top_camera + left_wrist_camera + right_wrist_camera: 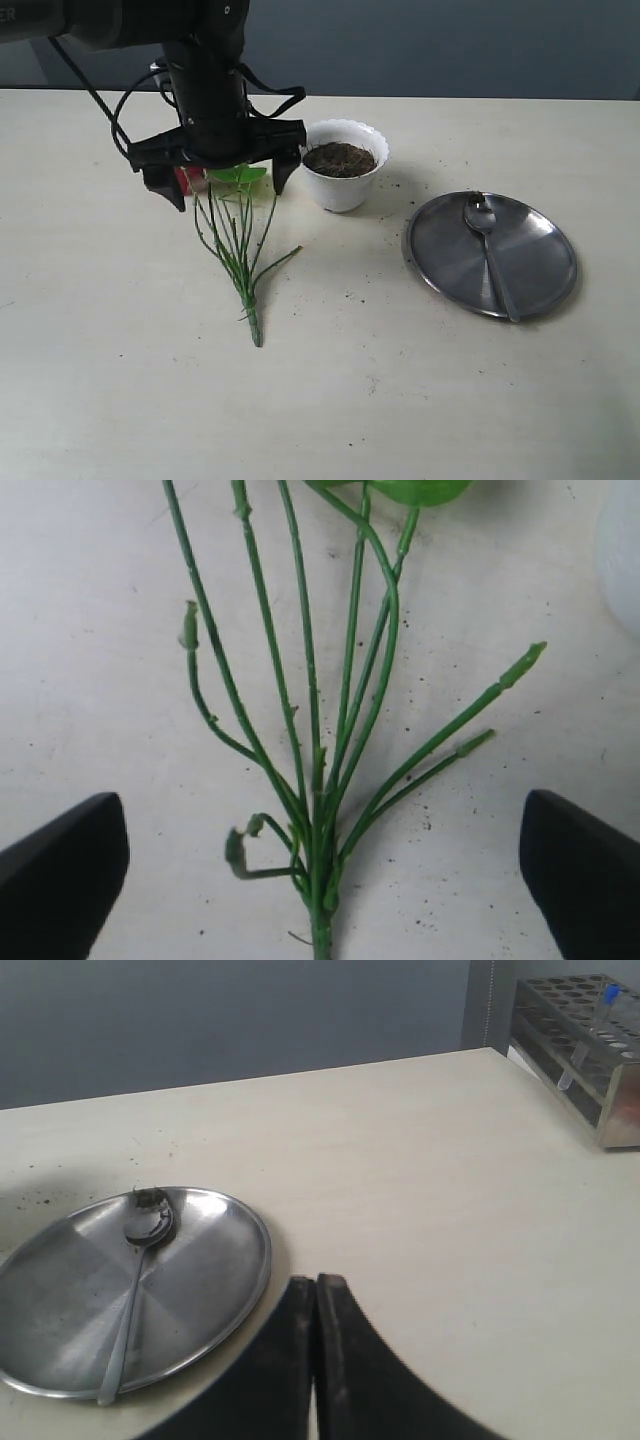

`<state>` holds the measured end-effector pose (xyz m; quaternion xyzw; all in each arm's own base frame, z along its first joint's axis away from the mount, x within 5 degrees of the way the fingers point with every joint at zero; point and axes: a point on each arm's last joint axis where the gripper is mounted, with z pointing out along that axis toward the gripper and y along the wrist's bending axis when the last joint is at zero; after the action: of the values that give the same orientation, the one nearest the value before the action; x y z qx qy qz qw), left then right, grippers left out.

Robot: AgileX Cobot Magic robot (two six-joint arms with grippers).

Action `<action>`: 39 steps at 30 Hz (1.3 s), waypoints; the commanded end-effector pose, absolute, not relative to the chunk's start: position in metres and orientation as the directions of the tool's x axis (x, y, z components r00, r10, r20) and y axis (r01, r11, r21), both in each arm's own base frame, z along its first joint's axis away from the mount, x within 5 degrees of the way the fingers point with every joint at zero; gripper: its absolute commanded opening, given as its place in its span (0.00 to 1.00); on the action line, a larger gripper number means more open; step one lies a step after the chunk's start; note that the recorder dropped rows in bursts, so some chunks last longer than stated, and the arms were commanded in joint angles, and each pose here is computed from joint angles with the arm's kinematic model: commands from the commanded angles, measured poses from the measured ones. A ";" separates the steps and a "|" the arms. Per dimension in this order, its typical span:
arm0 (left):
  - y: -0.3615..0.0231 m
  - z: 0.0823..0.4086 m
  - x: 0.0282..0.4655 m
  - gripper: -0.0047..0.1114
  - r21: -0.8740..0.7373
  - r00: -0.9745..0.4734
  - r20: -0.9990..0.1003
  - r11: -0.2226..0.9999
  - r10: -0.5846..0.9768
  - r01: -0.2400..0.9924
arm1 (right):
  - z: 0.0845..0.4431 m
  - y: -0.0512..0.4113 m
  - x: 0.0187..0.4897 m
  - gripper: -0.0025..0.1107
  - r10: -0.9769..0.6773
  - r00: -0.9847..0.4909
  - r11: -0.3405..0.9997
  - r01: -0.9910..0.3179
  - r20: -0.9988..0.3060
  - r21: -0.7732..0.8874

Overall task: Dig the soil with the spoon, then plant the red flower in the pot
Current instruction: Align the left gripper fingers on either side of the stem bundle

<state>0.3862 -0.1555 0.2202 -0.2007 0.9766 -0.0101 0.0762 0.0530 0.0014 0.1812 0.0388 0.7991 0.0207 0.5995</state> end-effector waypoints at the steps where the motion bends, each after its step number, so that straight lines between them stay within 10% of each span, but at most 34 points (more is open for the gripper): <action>1: -0.162 0.222 0.389 0.94 -0.126 -0.900 -0.150 0.911 -0.410 -0.394 | 0.181 0.001 0.053 0.02 0.082 -0.266 0.996 0.041 -0.960 0.074; 39: -0.155 0.220 0.379 0.94 -0.002 -0.934 -0.084 0.938 -0.347 -0.348 | 0.181 0.001 0.053 0.02 0.082 -0.266 0.996 0.041 -0.960 0.074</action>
<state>0.3807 -0.1547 0.2196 -0.1811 0.9823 0.0012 0.0475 0.0530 0.0014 0.1812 0.0388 0.7991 0.0207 0.5995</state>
